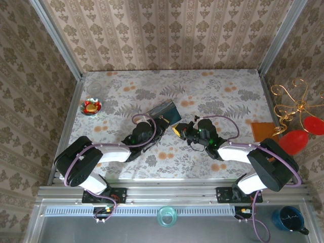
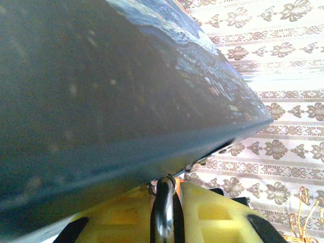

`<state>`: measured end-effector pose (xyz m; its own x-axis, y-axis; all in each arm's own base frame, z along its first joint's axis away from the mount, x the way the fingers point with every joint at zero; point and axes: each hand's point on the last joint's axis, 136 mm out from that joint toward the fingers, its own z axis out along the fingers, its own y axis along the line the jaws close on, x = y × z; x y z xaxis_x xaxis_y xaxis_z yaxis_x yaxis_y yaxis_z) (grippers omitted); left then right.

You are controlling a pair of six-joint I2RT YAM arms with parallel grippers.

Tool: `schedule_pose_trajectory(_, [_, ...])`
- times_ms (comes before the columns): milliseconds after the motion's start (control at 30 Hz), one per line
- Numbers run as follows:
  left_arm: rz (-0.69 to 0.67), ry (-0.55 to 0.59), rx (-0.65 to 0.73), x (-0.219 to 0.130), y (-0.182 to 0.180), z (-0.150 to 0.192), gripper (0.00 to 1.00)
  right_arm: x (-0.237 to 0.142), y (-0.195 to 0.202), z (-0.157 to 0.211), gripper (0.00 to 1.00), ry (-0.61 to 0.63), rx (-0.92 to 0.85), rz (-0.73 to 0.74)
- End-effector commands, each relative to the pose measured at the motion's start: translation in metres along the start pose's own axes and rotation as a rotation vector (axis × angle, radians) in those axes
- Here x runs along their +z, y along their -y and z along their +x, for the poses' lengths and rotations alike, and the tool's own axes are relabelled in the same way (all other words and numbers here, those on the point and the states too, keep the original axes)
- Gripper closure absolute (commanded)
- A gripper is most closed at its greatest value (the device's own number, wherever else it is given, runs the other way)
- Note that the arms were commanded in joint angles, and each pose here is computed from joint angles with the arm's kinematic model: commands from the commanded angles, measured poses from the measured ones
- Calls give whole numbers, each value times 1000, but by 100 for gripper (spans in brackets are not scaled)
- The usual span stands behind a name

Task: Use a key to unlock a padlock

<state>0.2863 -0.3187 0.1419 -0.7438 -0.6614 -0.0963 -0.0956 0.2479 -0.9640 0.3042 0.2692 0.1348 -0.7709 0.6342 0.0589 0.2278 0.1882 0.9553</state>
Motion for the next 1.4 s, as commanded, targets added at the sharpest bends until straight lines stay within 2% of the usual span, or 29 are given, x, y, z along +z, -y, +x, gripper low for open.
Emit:
schedule_pose_trajectory(0, [195,-224,34,-2,61,53,100,5,-43,31,100,-110,-59,-128])
schedule_pose_trajectory(533, [189,-221,38,-2,62,52,100,8,-46,42,100,-131,-61,-136])
schedule_pose_trajectory(900, [176,-227,45,-2,59,53,100,5,-33,22,100,-81,-67,-95])
schedule_pose_trajectory(933, [168,-227,44,-2,57,53,100,5,-31,19,99,-74,-72,-86])
schedule_pose_trajectory(1000, [99,-223,48,-4,43,52,100,1,-31,14,86,-70,-88,-78])
schedule_pose_trajectory(1067, [24,-203,69,-8,31,47,100,-4,-29,7,77,-67,-101,-51])
schedule_pose_trajectory(1167, [-38,-173,88,-15,21,38,100,-20,-22,0,65,-51,-207,64])
schedule_pose_trajectory(1267, [-53,-150,98,-19,20,28,100,-37,-12,-2,63,-58,-397,196])
schedule_pose_trajectory(1367, [-76,-142,114,-19,20,23,100,-49,-8,0,64,-57,-566,211])
